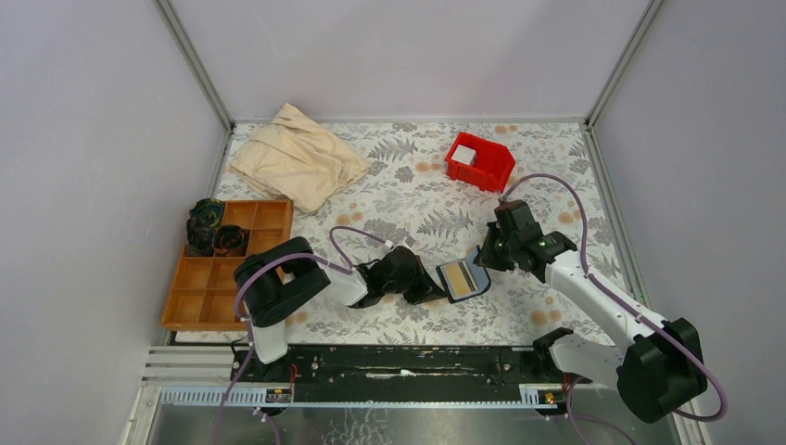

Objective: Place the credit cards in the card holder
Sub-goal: Close the card holder at the center of the board.

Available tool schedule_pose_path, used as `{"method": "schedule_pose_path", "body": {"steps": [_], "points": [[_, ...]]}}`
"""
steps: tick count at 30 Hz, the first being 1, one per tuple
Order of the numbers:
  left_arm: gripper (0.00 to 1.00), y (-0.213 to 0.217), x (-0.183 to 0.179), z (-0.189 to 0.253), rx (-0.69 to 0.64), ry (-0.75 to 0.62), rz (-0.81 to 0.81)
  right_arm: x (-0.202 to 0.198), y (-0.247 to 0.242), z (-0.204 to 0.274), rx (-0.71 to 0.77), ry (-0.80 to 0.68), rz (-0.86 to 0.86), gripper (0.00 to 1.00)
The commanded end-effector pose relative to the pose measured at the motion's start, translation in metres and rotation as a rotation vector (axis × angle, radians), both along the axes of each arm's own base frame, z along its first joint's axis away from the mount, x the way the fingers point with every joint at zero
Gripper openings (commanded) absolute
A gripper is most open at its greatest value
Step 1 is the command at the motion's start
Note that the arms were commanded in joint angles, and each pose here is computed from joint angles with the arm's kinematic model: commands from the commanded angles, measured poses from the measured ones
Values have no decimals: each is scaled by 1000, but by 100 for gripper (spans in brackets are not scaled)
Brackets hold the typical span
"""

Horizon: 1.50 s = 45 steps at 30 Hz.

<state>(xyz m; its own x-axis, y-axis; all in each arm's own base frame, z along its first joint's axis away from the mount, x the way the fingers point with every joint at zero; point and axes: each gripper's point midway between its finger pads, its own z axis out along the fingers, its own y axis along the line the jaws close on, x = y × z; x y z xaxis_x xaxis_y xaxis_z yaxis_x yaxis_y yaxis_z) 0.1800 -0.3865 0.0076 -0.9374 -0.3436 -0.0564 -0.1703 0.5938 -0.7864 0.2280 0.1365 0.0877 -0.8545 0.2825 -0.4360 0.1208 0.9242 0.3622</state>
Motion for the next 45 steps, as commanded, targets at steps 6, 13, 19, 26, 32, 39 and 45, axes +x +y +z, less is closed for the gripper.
{"method": "schedule_pose_path", "body": {"steps": [6, 13, 19, 26, 32, 39, 45], "points": [[0, 70, -22, -79, 357, 82, 36, -21, 40, 8, 46, 71, 161, 0], [0, 68, -20, -78, 353, 77, 42, -35, 58, -3, 68, 141, 242, 0], [0, 71, -22, -80, 356, 81, 45, -41, 74, -9, 90, 179, 287, 1], [0, 76, -24, -78, 366, 81, 43, -45, 81, -24, 105, 213, 295, 4], [0, 86, -30, -77, 393, 85, 41, -51, 85, -38, 110, 243, 307, 11], [0, 97, -31, -70, 430, 82, 55, -57, 85, -46, 109, 255, 314, 41], [0, 100, -28, -58, 450, 66, 63, -54, 94, -39, 126, 227, 342, 49]]}}
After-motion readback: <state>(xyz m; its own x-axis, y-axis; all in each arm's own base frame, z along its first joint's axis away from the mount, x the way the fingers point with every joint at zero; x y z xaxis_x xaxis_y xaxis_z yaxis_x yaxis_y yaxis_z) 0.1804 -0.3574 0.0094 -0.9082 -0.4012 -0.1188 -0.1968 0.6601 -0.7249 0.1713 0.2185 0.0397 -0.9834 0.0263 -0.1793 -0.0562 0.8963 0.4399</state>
